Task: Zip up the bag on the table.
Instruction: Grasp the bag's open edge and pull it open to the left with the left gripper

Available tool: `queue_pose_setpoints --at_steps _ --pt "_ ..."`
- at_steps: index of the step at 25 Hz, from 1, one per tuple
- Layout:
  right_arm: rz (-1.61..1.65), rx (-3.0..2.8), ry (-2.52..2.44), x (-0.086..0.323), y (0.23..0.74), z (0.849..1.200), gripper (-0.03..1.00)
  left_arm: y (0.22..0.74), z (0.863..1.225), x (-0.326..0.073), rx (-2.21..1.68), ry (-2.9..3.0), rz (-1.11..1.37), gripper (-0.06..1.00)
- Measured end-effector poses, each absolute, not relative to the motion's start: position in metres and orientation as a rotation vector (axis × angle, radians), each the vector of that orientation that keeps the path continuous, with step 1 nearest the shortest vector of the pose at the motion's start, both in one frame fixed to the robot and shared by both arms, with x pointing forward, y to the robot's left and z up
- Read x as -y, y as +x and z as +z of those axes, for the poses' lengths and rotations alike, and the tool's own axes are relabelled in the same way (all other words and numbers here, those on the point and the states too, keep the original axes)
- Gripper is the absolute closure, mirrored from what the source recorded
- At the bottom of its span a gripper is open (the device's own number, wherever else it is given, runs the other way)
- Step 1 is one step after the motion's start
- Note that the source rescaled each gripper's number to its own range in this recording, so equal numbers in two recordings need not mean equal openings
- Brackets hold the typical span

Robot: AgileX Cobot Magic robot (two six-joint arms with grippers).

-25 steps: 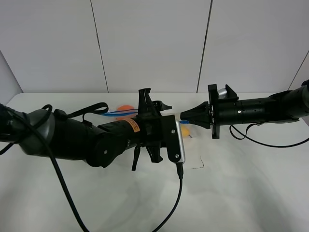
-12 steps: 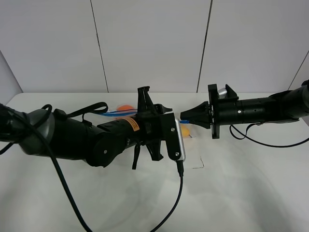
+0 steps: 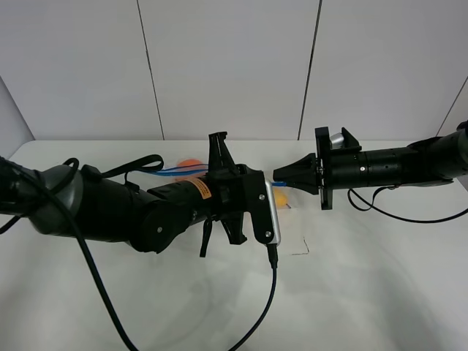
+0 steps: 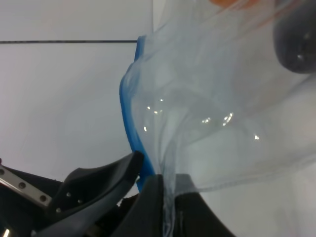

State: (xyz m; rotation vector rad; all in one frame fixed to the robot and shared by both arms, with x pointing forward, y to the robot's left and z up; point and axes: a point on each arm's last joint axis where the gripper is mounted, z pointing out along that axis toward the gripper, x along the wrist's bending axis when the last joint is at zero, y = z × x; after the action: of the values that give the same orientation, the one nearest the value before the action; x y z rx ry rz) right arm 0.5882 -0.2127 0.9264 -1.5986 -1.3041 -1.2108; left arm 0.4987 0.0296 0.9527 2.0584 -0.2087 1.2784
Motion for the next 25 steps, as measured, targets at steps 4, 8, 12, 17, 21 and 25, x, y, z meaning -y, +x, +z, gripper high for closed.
queue_pose_setpoints --at_steps 4,8,12,17,21,25 --pt "-1.213 1.301 -1.599 0.213 0.588 0.927 0.96 0.498 0.952 -0.03 0.21 2.065 1.272 0.93" --pt "-1.213 1.301 -1.599 0.213 0.588 0.927 0.96 0.498 0.952 -0.03 0.211 2.069 1.269 0.94" --pt "-1.213 1.301 -1.599 0.213 0.588 0.927 0.96 0.498 0.952 -0.03 0.211 2.07 1.268 0.94" --pt "-1.215 1.298 -1.6 0.213 0.589 0.927 0.96 0.502 0.951 -0.033 0.251 2.083 1.302 0.94" --pt "-1.226 1.286 -1.61 0.213 0.59 0.927 0.96 0.511 0.951 -0.043 0.237 2.108 1.343 0.94" --pt "-1.228 1.285 -1.616 0.213 0.59 0.927 0.96 0.523 0.946 -0.064 0.197 2.153 1.4 0.94"
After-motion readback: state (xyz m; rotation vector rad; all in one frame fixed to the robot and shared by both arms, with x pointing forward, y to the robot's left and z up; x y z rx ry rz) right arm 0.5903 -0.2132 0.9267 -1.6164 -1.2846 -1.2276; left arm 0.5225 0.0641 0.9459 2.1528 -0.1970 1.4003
